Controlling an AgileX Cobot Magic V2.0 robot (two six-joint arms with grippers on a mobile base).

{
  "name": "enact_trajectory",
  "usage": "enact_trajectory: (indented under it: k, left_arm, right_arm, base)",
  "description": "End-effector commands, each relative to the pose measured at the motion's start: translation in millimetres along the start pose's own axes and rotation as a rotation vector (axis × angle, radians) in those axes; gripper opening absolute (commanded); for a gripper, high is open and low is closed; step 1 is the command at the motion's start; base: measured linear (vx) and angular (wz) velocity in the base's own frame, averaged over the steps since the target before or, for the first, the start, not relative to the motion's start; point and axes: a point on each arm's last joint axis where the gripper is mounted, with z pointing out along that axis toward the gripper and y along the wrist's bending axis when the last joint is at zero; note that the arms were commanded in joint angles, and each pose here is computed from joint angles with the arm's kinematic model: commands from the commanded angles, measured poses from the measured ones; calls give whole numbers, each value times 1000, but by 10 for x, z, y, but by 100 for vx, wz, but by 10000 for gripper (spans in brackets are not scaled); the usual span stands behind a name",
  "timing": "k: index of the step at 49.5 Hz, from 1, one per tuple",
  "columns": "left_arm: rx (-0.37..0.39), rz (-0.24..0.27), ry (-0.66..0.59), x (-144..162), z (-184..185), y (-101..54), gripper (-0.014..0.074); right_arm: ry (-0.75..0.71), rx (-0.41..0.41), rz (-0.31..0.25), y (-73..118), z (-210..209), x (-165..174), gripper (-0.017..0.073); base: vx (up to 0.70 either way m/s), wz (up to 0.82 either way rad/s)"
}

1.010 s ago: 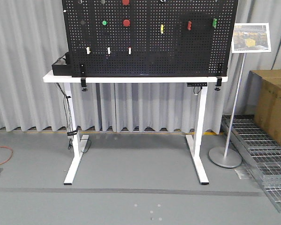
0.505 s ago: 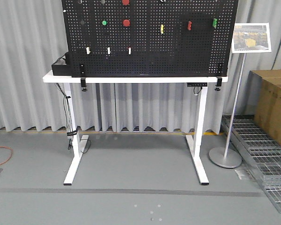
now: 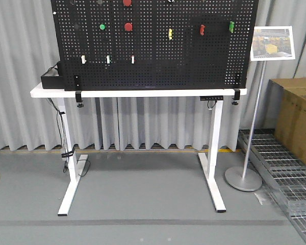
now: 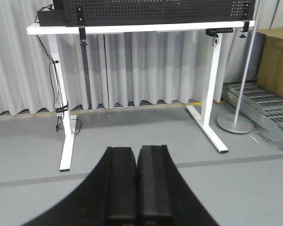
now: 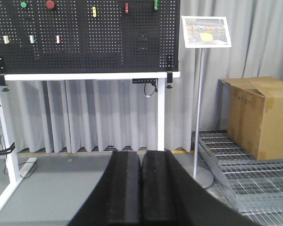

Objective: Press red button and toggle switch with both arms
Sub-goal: 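Drive the base forward toward the black pegboard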

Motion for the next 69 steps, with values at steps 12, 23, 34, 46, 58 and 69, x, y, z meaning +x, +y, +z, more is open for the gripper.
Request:
enact_trajectory:
  k: [12, 23, 34, 46, 58, 69]
  left_arm:
    - [1, -12, -64, 29, 9, 1, 2]
    - [1, -12, -64, 29, 9, 1, 2]
    - [1, -12, -64, 29, 9, 1, 2]
    - [1, -12, -64, 29, 9, 1, 2]
    - [1, -12, -64, 29, 9, 1, 2]
    - [1, -12, -64, 29, 9, 1, 2]
  right_arm:
    - [-90, 3, -20, 1, -13, -47, -3]
    - [-90, 3, -20, 1, -13, -47, -3]
    - [-90, 3, -20, 1, -13, -47, -3]
    - [-87, 3, -20, 0, -13, -45, -3]
    - [-87, 3, -20, 0, -13, -45, -3]
    - [-87, 3, -20, 0, -13, -45, -3]
  base:
    - [40, 7]
    - [49, -1]
    - [51, -3]
    - [49, -2]
    - [47, -2]
    - [46, -1]
